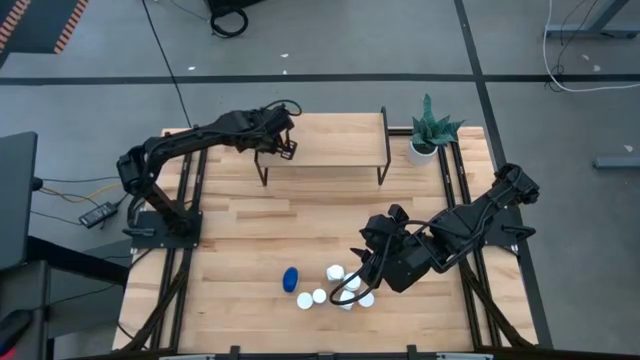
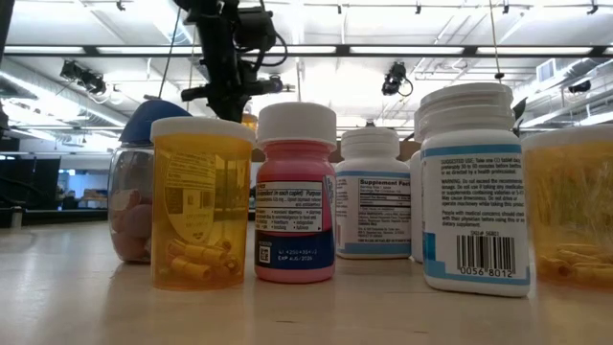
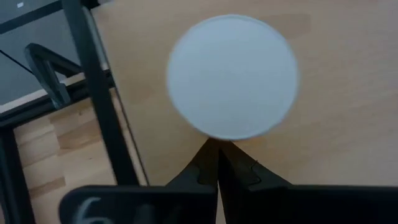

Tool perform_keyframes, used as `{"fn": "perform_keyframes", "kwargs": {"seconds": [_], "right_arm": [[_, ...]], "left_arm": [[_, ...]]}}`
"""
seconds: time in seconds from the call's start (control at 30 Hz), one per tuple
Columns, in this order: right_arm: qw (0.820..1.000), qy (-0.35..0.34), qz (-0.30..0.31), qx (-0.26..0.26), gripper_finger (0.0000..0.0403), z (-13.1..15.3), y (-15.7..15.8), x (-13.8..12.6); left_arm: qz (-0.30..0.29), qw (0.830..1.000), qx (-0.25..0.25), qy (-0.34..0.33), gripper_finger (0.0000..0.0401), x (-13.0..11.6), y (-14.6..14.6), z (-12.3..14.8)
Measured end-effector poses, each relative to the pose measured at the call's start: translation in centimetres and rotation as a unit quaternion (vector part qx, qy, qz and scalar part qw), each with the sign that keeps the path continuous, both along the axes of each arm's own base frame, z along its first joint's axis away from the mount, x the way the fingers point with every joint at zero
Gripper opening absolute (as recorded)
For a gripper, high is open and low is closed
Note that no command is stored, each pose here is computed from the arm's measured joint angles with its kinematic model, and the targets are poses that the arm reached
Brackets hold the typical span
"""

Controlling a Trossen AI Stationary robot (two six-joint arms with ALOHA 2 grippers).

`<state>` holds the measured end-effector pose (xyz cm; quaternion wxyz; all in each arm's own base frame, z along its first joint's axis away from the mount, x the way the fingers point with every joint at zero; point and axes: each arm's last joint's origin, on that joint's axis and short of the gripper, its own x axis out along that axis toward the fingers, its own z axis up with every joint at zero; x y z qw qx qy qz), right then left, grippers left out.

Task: Pick and place medicine bottles onto shelf by color
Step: Put the top orange bottle on the shelf

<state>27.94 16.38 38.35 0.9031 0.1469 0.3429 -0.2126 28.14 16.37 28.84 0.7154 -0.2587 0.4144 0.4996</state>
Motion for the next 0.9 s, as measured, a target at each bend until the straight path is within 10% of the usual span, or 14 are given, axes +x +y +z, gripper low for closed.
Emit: {"fn": "perform_keyframes", "kwargs": {"seconds": [0.33,0.9], "right_arm": [[1.0,-0.001,-0.001,-0.001,0.0239,0.0,0.0,0.0],[1.0,-0.007,-0.012,-0.01,0.0239,0.1,-0.3,0.1]], "left_arm": [[-0.044,0.995,-0.071,-0.044,0.0011,0.9,-1.7,0.1],[-0.025,0.998,0.0,-0.06,0.0011,1.2,-0.6,0.6]]}}
